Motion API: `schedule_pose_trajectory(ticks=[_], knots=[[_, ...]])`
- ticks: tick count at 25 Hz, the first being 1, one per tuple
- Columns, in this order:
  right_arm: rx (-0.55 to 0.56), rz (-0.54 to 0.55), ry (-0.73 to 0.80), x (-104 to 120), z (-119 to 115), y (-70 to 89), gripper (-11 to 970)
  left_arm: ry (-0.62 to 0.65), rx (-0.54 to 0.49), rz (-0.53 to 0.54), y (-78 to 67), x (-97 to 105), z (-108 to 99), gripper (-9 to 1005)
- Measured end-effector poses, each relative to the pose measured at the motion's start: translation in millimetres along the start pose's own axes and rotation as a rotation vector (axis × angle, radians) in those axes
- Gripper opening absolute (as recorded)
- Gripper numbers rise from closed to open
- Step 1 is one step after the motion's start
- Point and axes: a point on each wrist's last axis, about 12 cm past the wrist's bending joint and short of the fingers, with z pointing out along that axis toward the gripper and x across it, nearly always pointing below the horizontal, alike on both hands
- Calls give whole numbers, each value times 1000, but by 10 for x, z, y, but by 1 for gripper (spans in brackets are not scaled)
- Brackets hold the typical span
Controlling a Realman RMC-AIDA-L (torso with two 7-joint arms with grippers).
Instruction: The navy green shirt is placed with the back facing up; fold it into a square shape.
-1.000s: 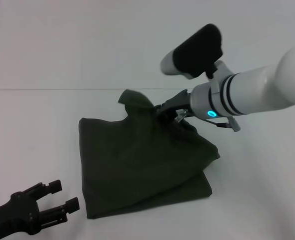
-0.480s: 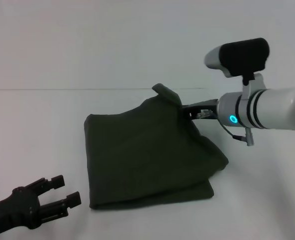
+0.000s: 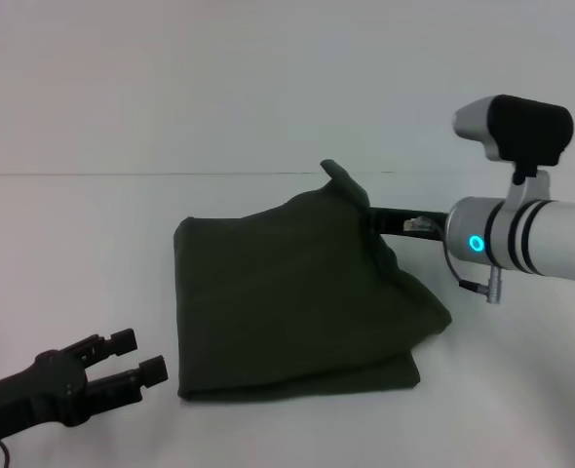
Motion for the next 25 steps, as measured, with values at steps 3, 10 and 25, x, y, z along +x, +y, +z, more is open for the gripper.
schedule_pose_trajectory(ticks=[3,10,25], knots=[[-1,83,-21,23,-23,-110,34,1,3,-1,10,-29,14,921],[-47,269,-92,108,-213,-415,259,-1,1,-35,15,-31,31,921],[-127,127,-45,181,-345,-527,759,-7,15,-85,2,-40,163,921]])
